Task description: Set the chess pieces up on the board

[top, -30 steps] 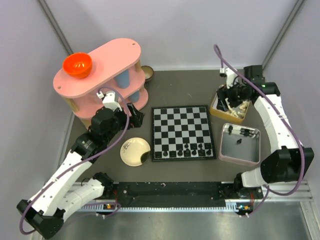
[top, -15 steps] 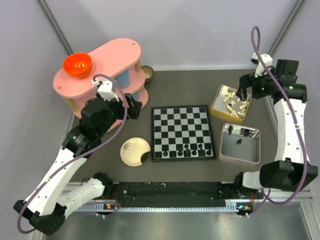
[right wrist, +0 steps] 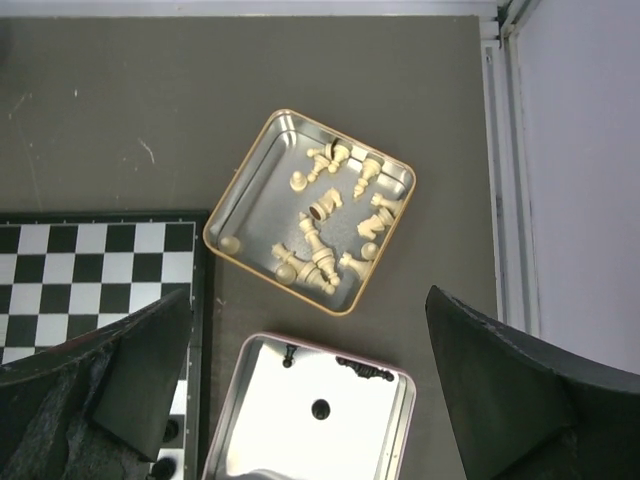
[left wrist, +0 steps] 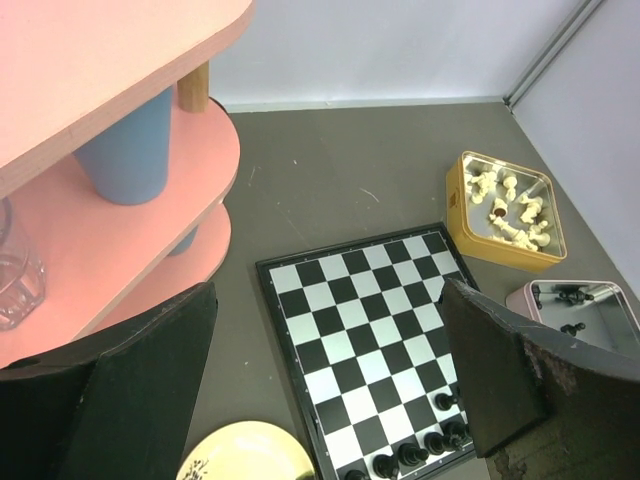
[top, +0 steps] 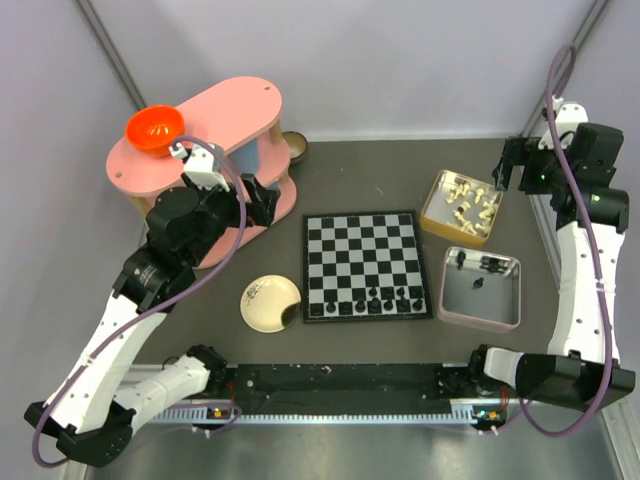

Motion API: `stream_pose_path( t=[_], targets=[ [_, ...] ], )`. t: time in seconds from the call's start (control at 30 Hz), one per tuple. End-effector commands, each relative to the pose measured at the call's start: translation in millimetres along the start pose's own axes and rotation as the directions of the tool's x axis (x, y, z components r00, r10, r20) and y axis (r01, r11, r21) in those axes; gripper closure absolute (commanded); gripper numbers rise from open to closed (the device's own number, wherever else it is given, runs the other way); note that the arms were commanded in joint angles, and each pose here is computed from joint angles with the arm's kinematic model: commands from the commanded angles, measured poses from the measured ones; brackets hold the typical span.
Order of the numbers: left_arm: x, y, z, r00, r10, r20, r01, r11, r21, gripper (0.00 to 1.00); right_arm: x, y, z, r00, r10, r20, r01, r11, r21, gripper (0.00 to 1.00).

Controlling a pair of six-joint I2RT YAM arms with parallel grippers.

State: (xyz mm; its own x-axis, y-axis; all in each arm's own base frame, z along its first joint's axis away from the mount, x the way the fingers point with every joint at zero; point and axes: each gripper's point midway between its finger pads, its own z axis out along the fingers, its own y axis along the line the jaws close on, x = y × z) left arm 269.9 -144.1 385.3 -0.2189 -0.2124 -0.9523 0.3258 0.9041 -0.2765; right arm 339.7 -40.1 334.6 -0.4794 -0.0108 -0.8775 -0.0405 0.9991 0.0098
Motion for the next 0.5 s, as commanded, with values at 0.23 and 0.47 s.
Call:
stream_pose_path(
  t=[0.23, 0.47],
  targets=[
    [-25, -11, 0, 0.996, -0.042, 0.081, 0.039, 0.998, 0.044, 0.01, -27, -11, -26, 0.98, 0.099, 0.17, -0.118, 0.988, 0.104, 0.01],
    [-18, -12, 0, 0.996, -0.05, 0.068, 0.046, 0.997, 0.058, 0.02, -18, -12, -25, 0.981, 0.107, 0.162, -0.127, 0.985, 0.118, 0.01]
  ],
)
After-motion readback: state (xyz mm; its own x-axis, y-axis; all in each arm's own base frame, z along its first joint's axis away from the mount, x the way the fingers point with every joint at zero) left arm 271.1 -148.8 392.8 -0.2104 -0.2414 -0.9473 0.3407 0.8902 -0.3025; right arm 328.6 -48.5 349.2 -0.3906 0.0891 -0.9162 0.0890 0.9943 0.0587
